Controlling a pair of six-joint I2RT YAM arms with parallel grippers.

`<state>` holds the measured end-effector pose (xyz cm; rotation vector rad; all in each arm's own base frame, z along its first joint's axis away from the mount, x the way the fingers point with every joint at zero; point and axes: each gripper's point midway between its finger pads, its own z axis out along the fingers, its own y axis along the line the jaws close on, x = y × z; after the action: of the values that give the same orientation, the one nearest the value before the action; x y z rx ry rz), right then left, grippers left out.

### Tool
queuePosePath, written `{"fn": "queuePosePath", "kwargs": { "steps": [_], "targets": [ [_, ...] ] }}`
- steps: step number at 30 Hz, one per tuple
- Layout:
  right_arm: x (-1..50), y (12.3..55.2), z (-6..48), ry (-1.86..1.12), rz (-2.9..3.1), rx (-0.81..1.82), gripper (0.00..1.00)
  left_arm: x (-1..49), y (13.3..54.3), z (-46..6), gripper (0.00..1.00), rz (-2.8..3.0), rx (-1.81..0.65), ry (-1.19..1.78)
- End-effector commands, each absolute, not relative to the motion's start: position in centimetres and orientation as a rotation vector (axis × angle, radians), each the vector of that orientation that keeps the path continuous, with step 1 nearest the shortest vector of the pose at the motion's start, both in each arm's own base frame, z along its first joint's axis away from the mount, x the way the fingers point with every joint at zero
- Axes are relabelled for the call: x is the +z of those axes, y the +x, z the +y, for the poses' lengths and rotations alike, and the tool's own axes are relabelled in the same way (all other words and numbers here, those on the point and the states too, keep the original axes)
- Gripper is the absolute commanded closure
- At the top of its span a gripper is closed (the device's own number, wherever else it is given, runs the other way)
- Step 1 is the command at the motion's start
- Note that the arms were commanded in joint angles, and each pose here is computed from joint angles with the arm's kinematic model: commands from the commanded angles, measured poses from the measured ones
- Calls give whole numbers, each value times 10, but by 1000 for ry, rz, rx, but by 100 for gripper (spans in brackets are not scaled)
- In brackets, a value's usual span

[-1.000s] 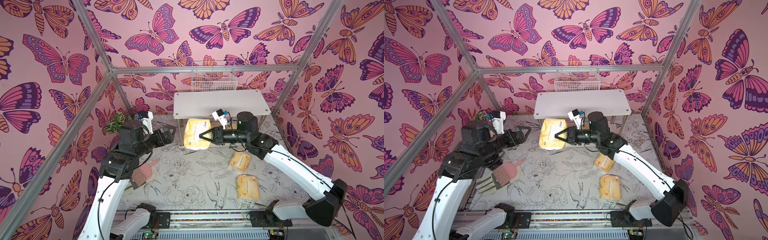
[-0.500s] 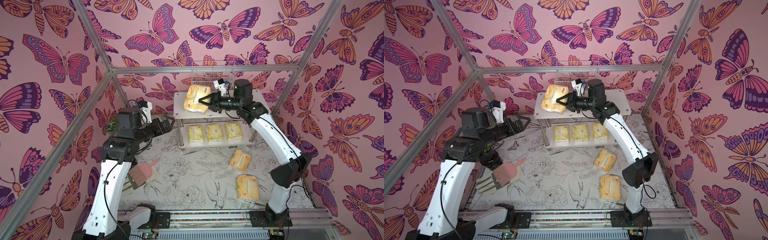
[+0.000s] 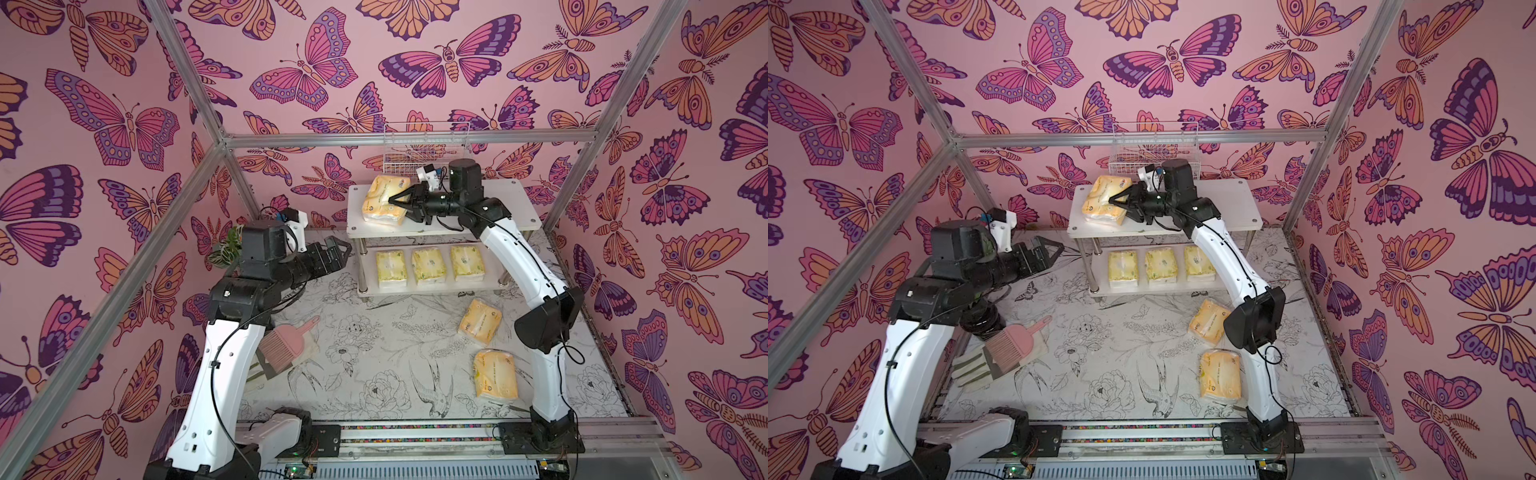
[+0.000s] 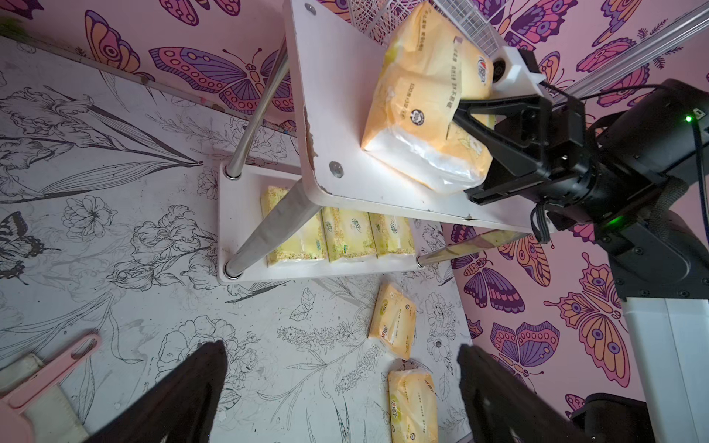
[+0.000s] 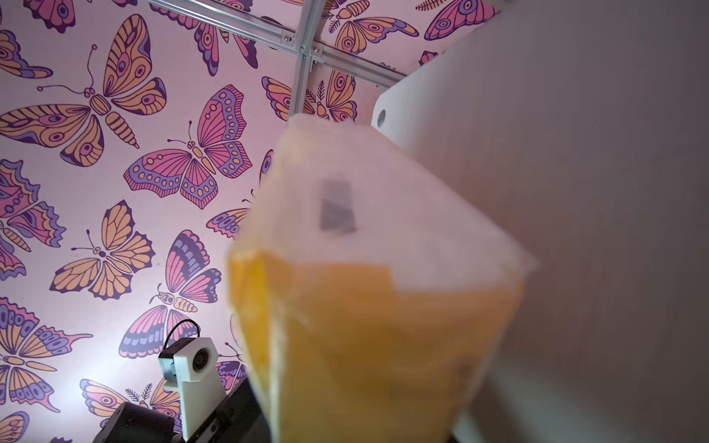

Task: Place the tissue boxes on the shelf by color
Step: Place a box of tissues on the shelf.

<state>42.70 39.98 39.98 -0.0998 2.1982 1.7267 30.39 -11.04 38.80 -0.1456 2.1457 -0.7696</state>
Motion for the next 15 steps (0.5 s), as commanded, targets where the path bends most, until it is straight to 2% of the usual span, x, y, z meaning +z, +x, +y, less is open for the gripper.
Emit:
{"fn": "queuePosePath", "kwargs": {
  "steps": [1, 5, 11, 15],
  "targets": [
    [407, 426, 397, -100, 2194, 1722, 48, 390, 303, -110, 0, 2132, -781, -139],
    [411, 425, 385, -87, 2195, 1645, 31, 390, 304, -110, 0, 2129, -783, -142],
    [404, 426, 353, -23, 2247, 1425, 23, 392, 307, -111, 0, 2122, -792, -145],
    [391, 427, 329, -4, 2307, 1200, 22, 393, 310, -112, 0, 2120, -800, -146]
  ]
}}
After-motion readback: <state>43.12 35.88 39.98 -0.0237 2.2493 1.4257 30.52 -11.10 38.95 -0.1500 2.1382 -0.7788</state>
